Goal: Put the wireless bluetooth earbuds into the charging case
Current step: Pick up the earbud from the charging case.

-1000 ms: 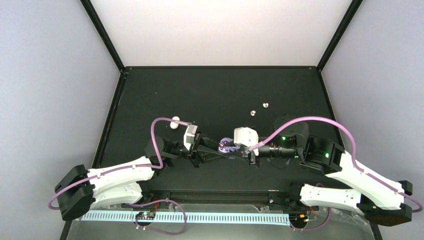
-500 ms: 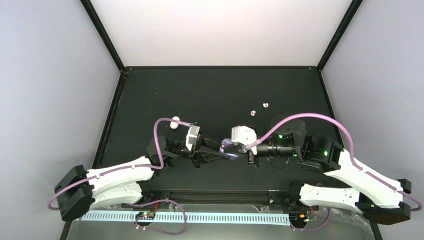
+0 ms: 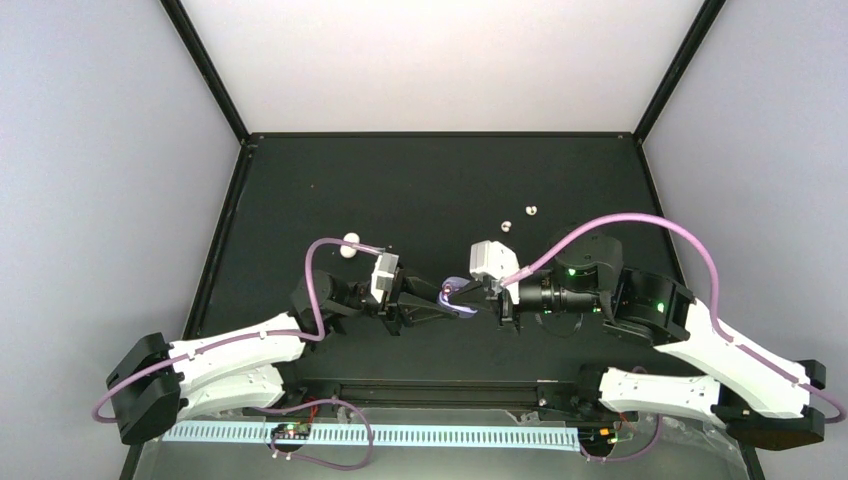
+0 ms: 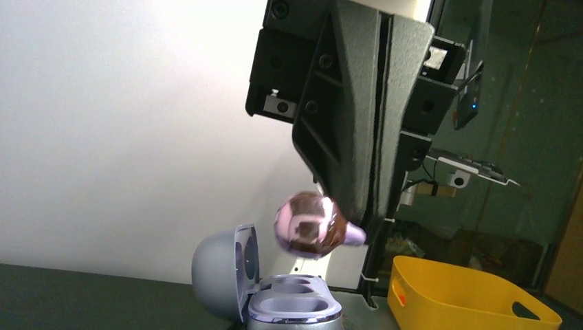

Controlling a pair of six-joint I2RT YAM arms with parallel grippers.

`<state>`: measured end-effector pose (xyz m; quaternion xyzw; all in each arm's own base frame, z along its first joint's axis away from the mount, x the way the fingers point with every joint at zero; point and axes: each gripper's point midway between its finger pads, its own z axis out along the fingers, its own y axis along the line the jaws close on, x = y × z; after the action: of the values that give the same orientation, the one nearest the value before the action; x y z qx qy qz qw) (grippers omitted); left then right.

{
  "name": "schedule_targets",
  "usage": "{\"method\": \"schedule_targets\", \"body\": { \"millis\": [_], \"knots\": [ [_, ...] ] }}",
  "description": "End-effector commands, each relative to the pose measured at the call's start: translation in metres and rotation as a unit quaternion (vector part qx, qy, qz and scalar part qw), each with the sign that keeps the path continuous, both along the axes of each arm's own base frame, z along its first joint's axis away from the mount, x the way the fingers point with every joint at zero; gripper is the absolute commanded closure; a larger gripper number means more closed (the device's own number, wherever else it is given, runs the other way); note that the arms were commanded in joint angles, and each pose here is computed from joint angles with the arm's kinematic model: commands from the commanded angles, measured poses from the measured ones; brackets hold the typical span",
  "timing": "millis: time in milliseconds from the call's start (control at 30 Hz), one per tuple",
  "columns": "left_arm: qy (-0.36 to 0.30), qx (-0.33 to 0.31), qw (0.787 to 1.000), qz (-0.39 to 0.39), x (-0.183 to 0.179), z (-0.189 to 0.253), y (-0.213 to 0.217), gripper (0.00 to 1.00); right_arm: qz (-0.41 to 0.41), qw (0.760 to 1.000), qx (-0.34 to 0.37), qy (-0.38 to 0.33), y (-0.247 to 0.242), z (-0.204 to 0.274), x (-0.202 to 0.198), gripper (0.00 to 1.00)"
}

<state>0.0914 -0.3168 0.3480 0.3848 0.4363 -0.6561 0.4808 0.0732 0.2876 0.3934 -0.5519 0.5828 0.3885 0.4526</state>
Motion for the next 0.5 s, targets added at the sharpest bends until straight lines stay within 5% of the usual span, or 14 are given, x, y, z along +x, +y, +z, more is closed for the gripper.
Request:
{"method": "schedule_targets", "body": {
  "millis": [0,467],
  "knots": [
    [-0.03,-0.025,0.999,0.012,-0.002,0.021,0.005,0.98,0.001,0.998,0.053,0.029,-0.004,0.03,-0.007,0.99],
    [-0.099,-0.049,0.993,0.051,-0.01,0.034,0.025,0.98,0.101,0.965,0.17,0.171,-0.026,0.088,-0.025,0.99]
  ]
}}
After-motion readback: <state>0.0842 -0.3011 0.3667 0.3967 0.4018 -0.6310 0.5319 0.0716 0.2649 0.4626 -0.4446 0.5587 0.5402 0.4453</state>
